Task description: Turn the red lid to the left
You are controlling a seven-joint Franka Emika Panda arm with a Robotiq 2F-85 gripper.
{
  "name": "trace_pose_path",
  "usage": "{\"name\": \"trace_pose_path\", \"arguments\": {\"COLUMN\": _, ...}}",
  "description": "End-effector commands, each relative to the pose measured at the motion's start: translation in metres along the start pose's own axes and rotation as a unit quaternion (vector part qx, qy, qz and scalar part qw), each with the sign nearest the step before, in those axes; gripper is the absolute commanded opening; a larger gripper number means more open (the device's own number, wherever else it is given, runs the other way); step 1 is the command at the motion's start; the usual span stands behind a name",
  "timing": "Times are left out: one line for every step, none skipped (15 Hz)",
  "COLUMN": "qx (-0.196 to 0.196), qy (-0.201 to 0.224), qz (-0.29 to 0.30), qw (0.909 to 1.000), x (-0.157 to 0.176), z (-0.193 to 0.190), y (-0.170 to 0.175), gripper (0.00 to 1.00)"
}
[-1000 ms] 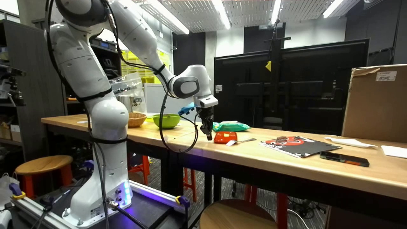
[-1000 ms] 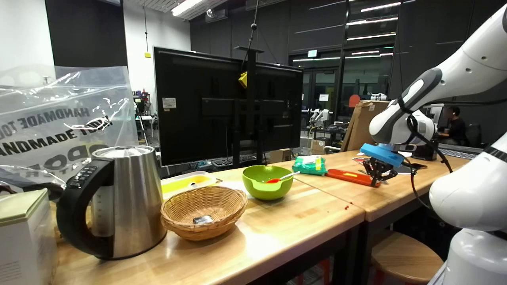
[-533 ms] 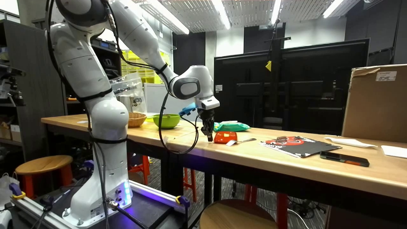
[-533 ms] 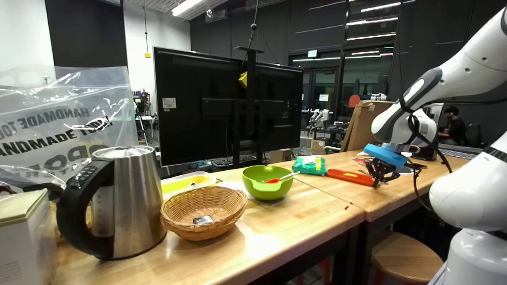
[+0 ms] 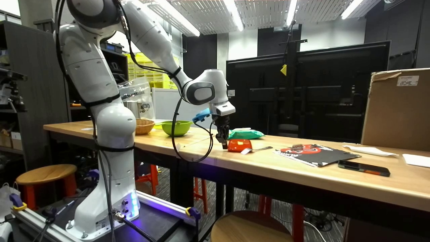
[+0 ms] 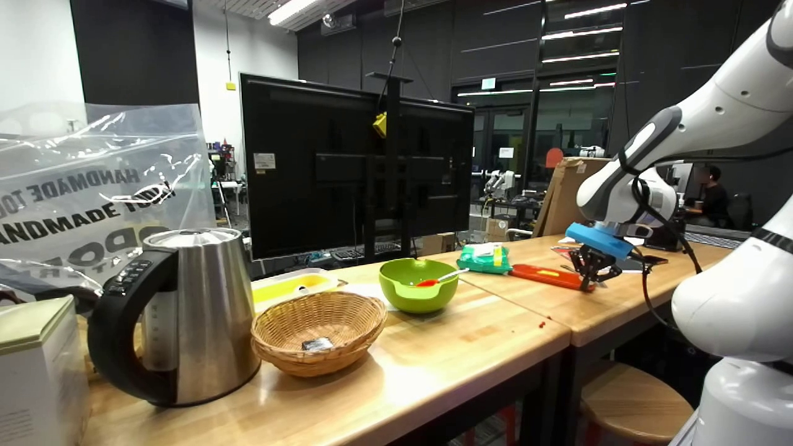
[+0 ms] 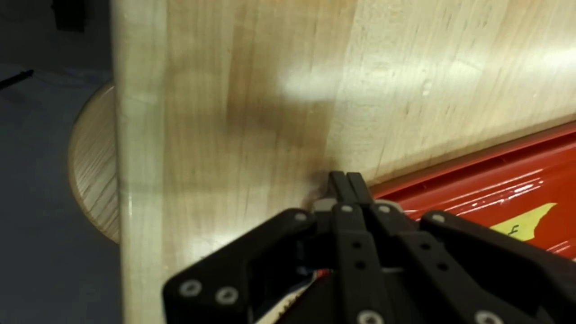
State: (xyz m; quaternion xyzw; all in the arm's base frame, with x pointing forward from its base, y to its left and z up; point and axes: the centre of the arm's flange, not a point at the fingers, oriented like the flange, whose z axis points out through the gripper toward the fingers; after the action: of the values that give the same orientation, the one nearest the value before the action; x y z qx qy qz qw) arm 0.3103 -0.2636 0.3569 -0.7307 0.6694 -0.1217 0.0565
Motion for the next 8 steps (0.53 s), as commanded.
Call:
{"name": "trace_pose_path", "arguments": {"qx": 0.006, "qy": -0.007, "qz": 0.002, "qw": 1.0000, "x": 0.0123, "z": 0.0059, "y": -0.0125, "gripper": 0.00}}
{"name": "trace_pose_path", "arguments": {"qx": 0.007, "qy": -0.008, "qz": 0.004, "qw": 0.9999, "x": 0.0134, "z": 0.0064, "y": -0.0145, "gripper": 0.00}}
{"name": "trace_pose_path", "arguments": {"qx": 0.008, "qy": -0.008, "qz": 0.005, "qw": 0.9999, "x": 0.0148, "z": 0.0071, "y": -0.0161, "gripper": 0.00}}
{"name": "trace_pose_path", "arguments": {"qx": 0.008, "qy": -0.008, "qz": 0.005, "qw": 0.9999, "x": 0.0162, "z": 0.0081, "y": -0.0182, "gripper": 0.00}}
{"name": "trace_pose_path", "arguments": {"qx": 0.008, "qy": -0.009, "qz": 0.007, "qw": 0.9999, "x": 0.0169, "z": 0.0094, "y": -0.0193, "gripper": 0.00}}
{"name": "trace_pose_path", "arguments": {"qx": 0.007, "qy": -0.010, "qz": 0.007, "qw": 0.9999, "x": 0.0179, "z": 0.0107, "y": -0.0197, "gripper": 0.00}}
{"name": "trace_pose_path", "arguments": {"qx": 0.007, "qy": -0.012, "qz": 0.009, "qw": 0.9999, "x": 0.0187, "z": 0.0123, "y": -0.0202, "gripper": 0.00}}
{"name": "trace_pose_path", "arguments": {"qx": 0.006, "qy": -0.013, "qz": 0.011, "qw": 0.9998, "x": 0.0197, "z": 0.0137, "y": -0.0202, "gripper": 0.00}}
